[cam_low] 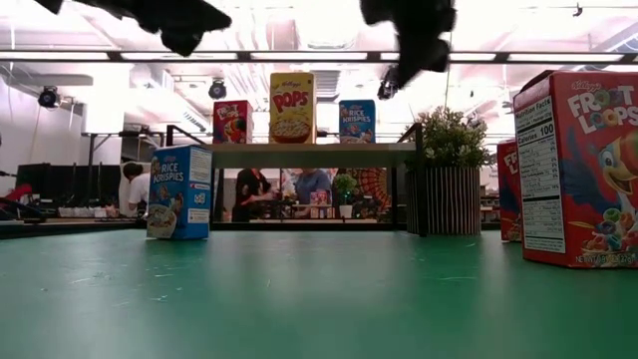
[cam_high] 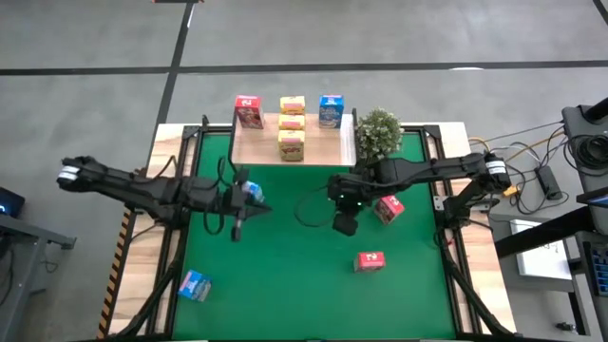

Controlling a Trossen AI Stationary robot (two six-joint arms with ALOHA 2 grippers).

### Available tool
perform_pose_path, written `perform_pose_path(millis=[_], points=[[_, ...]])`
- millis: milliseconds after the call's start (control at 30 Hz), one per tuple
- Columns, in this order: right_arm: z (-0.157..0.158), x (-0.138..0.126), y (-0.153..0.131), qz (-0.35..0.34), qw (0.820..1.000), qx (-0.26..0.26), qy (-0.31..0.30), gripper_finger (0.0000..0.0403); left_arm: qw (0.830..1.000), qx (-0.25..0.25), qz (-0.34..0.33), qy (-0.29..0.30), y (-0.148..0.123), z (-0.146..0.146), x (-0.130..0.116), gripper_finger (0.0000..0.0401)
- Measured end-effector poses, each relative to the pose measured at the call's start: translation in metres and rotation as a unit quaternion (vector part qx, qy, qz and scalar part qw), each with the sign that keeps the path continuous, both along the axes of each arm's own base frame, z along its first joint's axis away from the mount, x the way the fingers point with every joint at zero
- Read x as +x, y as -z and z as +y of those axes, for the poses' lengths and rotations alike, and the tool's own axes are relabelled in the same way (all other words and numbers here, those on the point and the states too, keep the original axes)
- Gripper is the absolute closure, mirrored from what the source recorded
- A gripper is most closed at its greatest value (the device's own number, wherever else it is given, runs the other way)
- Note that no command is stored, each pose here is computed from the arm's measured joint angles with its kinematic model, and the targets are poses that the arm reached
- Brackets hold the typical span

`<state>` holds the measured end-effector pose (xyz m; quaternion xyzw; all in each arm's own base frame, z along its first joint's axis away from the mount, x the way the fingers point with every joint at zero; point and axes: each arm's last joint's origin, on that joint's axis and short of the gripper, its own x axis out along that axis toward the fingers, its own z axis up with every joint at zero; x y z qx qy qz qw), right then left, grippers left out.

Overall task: Stack cereal on shelf
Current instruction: Put the top red cereal box on the shelf aligned with the other red cereal box

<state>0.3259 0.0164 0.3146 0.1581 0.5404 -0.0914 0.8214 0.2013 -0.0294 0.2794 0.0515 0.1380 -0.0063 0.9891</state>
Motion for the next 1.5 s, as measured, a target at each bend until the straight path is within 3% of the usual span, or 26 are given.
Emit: perform_pose_path(millis=[133, 300, 467, 700, 933, 1200, 1500], points=[[-0.001, -0.017, 0.007, 0.095, 0.992, 0.013, 0.078, 0.039, 0.999, -0.001, -0.005, 0.036, -0.001, -0.015, -0.002, 0.0401], [-0.004, -0.039, 0.009, 0.194, 0.962, -0.01, 0.189, 0.039, 0.999, -0.001, -0.007, 0.05, -0.001, -0.02, -0.004, 0.0401], [-0.005, -0.048, 0.009, 0.233, 0.946, -0.021, 0.225, 0.0373, 0.999, 0.0, -0.006, 0.049, -0.001, -0.02, -0.003, 0.0401], [-0.005, -0.054, 0.011, 0.241, 0.941, -0.016, 0.236, 0.0277, 0.999, 0.001, -0.002, 0.049, 0.001, -0.021, -0.003, 0.0401], [-0.007, -0.084, 0.014, 0.233, 0.938, -0.011, 0.256, 0.0195, 0.999, -0.002, 0.002, 0.049, 0.002, -0.021, -0.003, 0.0401], [-0.011, -0.114, 0.036, 0.158, 0.948, -0.02, 0.276, 0.0151, 0.999, -0.004, -0.007, 0.049, 0.0, -0.021, -0.002, 0.0401], [-0.011, -0.124, 0.077, 0.15, 0.949, -0.023, 0.275, 0.0134, 0.999, -0.006, -0.015, 0.048, -0.001, -0.021, -0.002, 0.0401]])
